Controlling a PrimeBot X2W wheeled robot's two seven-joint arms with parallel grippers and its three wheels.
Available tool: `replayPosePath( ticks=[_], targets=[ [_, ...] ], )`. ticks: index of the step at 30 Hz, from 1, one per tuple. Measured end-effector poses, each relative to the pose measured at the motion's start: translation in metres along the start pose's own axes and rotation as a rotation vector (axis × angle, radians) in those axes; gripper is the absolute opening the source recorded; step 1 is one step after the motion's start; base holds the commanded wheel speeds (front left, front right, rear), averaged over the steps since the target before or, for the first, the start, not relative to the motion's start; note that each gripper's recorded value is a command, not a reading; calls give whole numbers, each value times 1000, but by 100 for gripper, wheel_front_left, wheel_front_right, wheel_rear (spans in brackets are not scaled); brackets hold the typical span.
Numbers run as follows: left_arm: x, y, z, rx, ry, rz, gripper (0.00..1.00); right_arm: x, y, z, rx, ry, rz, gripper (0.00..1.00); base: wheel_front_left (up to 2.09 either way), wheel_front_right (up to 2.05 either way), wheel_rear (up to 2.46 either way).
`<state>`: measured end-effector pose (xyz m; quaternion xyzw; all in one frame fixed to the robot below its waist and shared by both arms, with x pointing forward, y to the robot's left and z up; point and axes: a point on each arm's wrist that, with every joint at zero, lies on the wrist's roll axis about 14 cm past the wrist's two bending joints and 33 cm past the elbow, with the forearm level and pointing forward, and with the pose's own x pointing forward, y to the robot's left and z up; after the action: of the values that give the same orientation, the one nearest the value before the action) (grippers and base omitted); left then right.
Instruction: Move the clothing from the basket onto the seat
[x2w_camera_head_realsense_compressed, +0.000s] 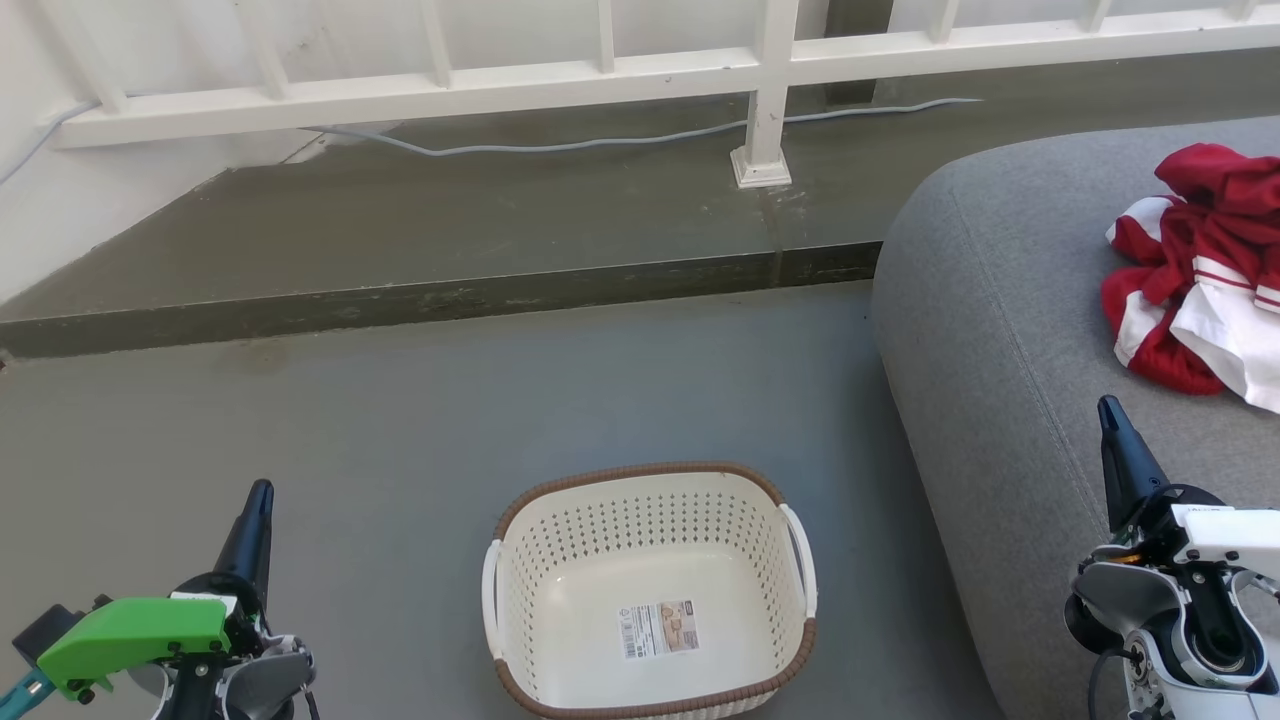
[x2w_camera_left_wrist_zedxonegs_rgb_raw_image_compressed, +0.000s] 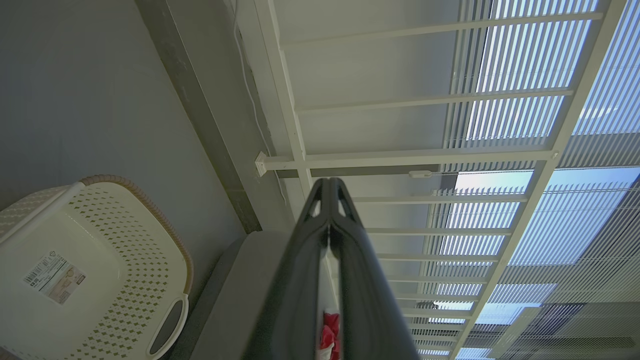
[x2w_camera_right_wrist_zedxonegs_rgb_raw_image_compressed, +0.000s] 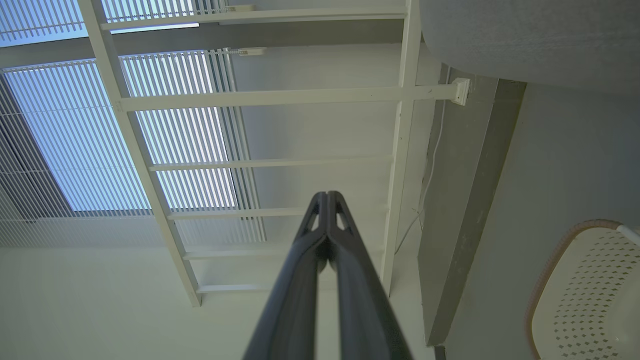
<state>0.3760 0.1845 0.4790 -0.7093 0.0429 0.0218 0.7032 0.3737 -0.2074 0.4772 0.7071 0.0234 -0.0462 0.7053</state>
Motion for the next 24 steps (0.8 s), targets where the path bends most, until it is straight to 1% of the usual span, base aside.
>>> replayPosePath(
  ticks=[24],
  targets=[
    [0, 2, 0, -2, -2, 6, 0, 0, 0, 0, 0, -1, 2, 0, 0, 0, 0]
  ],
)
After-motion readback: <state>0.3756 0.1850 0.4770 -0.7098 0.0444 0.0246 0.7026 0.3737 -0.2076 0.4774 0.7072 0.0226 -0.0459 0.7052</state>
